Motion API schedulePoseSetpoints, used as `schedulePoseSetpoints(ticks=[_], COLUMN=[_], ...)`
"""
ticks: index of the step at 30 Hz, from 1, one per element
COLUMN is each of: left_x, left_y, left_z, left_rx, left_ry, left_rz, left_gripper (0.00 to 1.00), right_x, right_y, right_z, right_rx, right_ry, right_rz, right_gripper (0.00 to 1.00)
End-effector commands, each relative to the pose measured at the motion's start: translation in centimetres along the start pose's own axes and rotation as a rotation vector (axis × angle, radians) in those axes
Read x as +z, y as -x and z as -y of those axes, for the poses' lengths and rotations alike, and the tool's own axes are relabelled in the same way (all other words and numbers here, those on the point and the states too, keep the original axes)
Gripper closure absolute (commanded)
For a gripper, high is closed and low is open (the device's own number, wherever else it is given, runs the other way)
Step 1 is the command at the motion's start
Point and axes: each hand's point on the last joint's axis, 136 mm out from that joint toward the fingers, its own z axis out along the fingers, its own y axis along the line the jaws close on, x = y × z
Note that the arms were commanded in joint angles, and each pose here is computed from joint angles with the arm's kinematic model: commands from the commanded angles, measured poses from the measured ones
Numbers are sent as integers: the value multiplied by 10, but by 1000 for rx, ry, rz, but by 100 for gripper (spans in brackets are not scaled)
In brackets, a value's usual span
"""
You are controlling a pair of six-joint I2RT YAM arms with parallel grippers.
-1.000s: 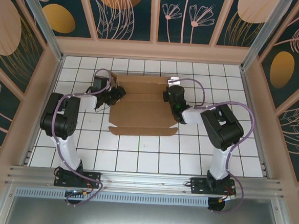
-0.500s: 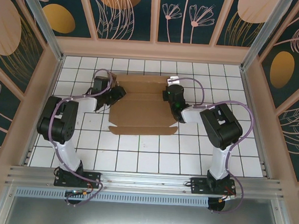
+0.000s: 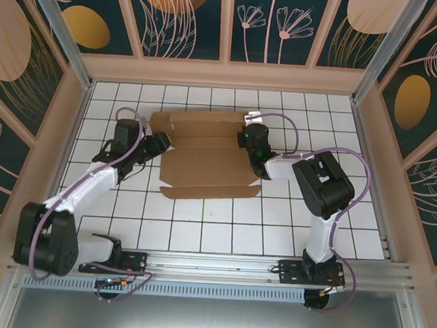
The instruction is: Fold the paper box
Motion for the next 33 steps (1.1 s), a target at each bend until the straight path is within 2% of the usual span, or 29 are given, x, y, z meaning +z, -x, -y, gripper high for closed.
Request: schedulePoseSetpoints(ticks=[1, 6, 8, 10, 12, 15, 18, 20, 26, 33], left_x=[-34, -59, -51, -36, -14, 20, 36, 43, 59, 54], left_y=[24, 74, 86, 95, 101, 97, 91, 89, 90, 74], left_z=[-18, -51, -64, -70, -69, -65, -61, -61, -52, -27], left_rx=[104, 50, 25, 53, 124, 274, 446, 509, 593, 659], left_ry=[172, 296, 300, 336, 314, 242, 189, 170, 100, -60], left_rz=[87, 231, 236, 225, 199, 134, 100, 86, 94, 94], left_gripper=[47, 49, 51, 55, 60, 57, 49, 47, 46, 46], right_x=[-1, -1, -1, -1, -1, -1, 0, 0, 2, 4], right_y=[-52, -51, -51, -51, -51, -51, -51, -52, -54, -56], right_z=[-4, -4, -4, -5, -5, -6, -8, -10, -12, -13], right_rx=[-37, -47, -49, -51, -55, -53, -52, -50, -49, -51], right_ry=[31, 33, 36, 40, 44, 55, 65, 71, 83, 85], right_rz=[-161, -157, -157, -157, -159, -159, -159, -162, -170, -176], right_gripper=[95, 95, 95, 94, 94, 94, 94, 94, 94, 93])
